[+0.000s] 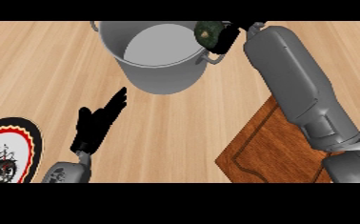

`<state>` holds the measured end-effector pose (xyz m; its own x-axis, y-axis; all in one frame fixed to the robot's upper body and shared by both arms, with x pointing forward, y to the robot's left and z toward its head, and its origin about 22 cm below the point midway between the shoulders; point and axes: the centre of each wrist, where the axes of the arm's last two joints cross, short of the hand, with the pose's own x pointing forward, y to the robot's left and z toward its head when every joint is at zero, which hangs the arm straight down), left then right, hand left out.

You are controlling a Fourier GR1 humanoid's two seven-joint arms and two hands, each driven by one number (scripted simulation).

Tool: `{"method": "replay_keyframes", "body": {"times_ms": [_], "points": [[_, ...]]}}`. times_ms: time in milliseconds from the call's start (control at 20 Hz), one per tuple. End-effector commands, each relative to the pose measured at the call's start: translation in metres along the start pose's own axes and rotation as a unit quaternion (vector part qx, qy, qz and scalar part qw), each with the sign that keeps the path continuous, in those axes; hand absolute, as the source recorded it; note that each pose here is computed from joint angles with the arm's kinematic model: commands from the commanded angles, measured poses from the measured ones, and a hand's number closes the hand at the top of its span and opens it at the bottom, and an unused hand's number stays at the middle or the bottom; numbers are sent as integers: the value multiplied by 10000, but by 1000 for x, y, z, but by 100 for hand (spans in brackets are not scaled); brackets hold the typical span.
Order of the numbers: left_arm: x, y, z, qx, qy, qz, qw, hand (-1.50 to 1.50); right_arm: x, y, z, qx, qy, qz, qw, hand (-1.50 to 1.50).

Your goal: Pick the squash from the cutting board and place it in the pot

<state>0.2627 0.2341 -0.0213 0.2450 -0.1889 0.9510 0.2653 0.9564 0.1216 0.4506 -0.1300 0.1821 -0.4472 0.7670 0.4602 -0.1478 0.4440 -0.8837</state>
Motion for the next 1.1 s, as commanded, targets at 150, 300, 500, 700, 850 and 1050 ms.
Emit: {"method": "replay_keyframes", "body": {"times_ms": [150,300,500,700,850,1050], "points": [[10,5,1,-65,20,1,10000,0,29,46,-17,379,377,1851,9813,150],[5,-2,-4,-134,-67,-74,9999,0,26,51,-22,812,781,2009,9731,150],[12,0,-5,-98,-40,-2,9999,0,34,67,-27,1933,1642,1918,9481,150],[15,6,-6,-182,-145,-123,9997,0,35,100,-25,2251,2057,1950,9322,-150],[13,-9,-8,-75,-157,-11,9998,0,28,102,-21,1947,1671,1127,9599,-150],[5,1,-3,-123,-100,-57,9999,0,39,75,-27,791,1212,-405,9886,-150]]}}
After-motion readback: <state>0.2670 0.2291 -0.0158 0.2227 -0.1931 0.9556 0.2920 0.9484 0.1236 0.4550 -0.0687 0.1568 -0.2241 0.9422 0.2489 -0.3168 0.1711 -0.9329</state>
